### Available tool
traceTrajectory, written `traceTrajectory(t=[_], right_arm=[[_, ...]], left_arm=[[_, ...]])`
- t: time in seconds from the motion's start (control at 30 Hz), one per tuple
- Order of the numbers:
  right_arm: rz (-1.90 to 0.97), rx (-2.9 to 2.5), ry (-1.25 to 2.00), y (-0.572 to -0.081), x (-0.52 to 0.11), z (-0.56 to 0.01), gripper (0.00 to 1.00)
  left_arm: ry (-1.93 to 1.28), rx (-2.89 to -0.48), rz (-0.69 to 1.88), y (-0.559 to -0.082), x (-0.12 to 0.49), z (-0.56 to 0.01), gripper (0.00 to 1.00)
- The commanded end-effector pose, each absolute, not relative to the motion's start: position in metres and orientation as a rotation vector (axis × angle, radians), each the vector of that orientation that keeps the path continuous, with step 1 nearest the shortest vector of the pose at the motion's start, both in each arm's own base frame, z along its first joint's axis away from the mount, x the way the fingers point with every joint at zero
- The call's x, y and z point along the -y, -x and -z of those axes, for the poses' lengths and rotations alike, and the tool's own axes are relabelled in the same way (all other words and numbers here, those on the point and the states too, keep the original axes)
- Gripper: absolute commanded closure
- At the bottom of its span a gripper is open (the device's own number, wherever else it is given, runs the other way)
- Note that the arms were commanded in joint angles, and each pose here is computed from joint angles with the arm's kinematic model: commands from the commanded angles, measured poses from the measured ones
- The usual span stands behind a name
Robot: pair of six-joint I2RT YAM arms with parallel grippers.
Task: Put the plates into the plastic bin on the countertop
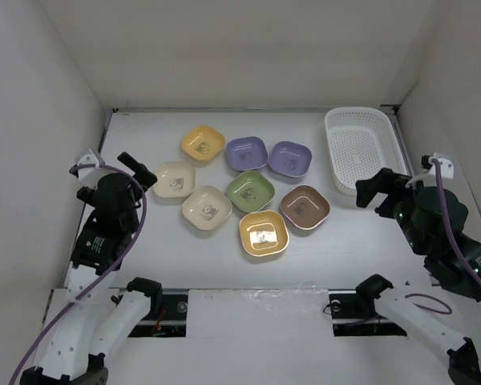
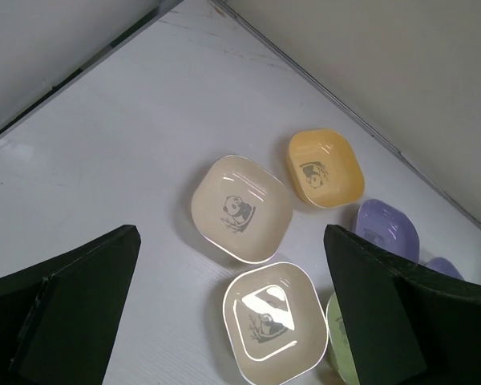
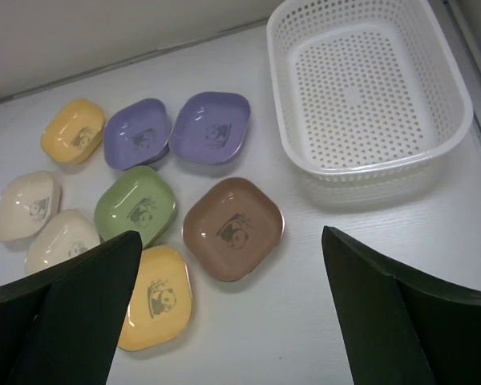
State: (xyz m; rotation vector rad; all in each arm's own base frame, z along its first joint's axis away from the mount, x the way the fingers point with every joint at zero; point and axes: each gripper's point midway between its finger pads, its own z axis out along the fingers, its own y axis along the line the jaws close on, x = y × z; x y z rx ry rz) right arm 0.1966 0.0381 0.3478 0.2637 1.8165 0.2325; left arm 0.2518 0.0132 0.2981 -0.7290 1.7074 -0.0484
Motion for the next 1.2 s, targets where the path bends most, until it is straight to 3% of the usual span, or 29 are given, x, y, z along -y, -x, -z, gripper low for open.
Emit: traceTrajectory(t=[0.0, 0.1, 0.37, 0.6, 0.87, 1.17], right_arm=[[-0.289, -1.845, -0.187, -0.198, -0.054, -0.351, 0.0], [-0.409, -1.897, -0.07, -0.2, -0.086, -0.34, 0.0], [-0.683, -2.164, 0.013, -0.202, -0.17, -0.241, 0.0], [-0.606, -2.278, 0.057, -0.201, -0.204, -0.18, 0.02], [-0.48, -2.393, 0.07, -0.219, -0.218, -0.106, 0.23], [-0.452, -2.459, 0.133, -0.226, -0.234, -0.068, 0.24]], left_arm=[[0.752, -1.657, 0.025, -0.248, -0.021, -0.309, 0.0], [0.741, -1.659, 0.049, -0.25, -0.017, -0.311, 0.0], [0.718, -1.675, 0.067, -0.251, -0.013, -0.31, 0.0], [0.692, -1.69, 0.086, -0.253, -0.008, -0.307, 0.0], [0.678, -1.698, 0.089, -0.253, -0.006, -0.307, 0.0], [0.692, -1.683, 0.093, -0.251, -0.008, -0.309, 0.0]])
